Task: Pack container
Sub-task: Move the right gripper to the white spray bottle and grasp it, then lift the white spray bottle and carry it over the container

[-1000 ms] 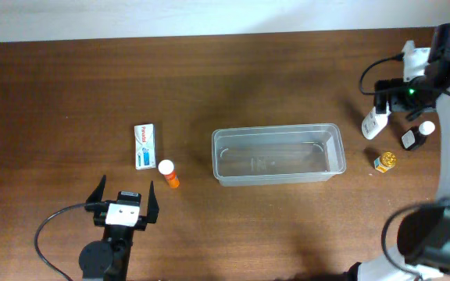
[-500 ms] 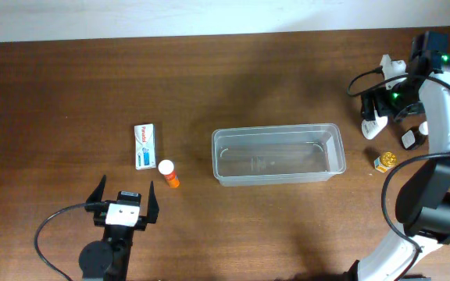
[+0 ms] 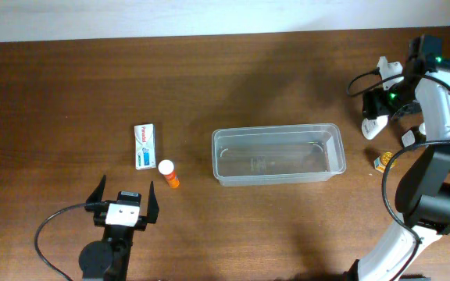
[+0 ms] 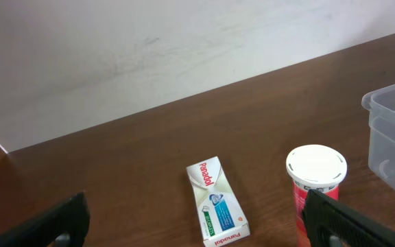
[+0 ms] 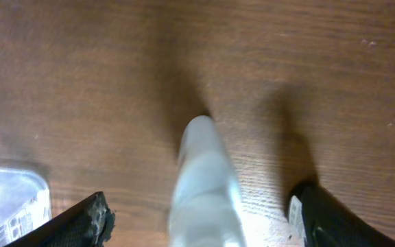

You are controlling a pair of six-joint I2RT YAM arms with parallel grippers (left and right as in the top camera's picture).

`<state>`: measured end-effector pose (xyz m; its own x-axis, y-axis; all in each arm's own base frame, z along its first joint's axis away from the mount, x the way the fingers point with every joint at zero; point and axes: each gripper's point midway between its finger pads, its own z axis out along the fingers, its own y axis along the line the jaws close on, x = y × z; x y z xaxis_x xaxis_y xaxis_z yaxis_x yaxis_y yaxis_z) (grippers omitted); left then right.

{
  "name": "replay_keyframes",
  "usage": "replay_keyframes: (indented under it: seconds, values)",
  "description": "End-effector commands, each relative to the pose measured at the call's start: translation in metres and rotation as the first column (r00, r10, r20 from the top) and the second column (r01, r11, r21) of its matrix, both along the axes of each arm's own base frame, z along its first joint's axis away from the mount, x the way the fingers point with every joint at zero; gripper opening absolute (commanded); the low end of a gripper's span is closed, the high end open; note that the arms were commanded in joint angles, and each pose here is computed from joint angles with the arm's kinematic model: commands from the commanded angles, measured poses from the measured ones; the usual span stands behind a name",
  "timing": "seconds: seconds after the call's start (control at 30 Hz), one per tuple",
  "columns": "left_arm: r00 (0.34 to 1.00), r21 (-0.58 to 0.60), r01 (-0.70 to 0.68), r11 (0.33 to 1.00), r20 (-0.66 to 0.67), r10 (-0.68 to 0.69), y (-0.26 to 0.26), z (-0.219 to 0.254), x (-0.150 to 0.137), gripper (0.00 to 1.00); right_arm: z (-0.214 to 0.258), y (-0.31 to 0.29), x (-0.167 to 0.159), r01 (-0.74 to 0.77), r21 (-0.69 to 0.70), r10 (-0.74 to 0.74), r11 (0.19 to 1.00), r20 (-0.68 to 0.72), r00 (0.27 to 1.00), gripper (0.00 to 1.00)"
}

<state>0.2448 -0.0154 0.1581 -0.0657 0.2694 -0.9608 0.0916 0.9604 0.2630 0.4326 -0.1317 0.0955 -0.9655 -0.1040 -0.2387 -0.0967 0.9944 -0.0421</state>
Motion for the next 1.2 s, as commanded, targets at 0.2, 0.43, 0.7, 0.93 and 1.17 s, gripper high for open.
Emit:
replay_keyframes:
  seconds: [0.2, 0.43, 0.7, 0.93, 1.17]
  values:
    - [1.000, 0.000, 0.005, 1.000, 0.004, -0.005, 0.000, 0.000, 0.000, 0.99, 0.000, -0.004, 0.011, 0.006, 0.064, -0.010, 0.998, 0.054, 0.998, 0.71]
    - [1.000, 0.000, 0.005, 1.000, 0.004, -0.005, 0.000, 0.000, 0.000, 0.99, -0.006, 0.004, 0.013, -0.023, 0.105, 0.017, 0.994, 0.054, 0.998, 0.61]
    - [1.000, 0.000, 0.005, 1.000, 0.004, -0.005, 0.000, 0.000, 0.000, 0.99, -0.019, 0.003, 0.009, -0.020, 0.106, 0.018, 0.994, 0.012, 1.000, 0.59]
    - [1.000, 0.000, 0.005, 1.000, 0.004, -0.005, 0.000, 0.000, 0.000, 0.99, -0.021, -0.002, 0.004, -0.009, 0.076, 0.010, 0.997, -0.011, 1.000, 0.40]
    - [1.000, 0.000, 0.005, 1.000, 0.004, -0.005, 0.000, 0.000, 0.000, 0.99, -0.020, -0.001, 0.001, 0.000, 0.085, 0.003, 0.996, -0.027, 1.000, 0.26]
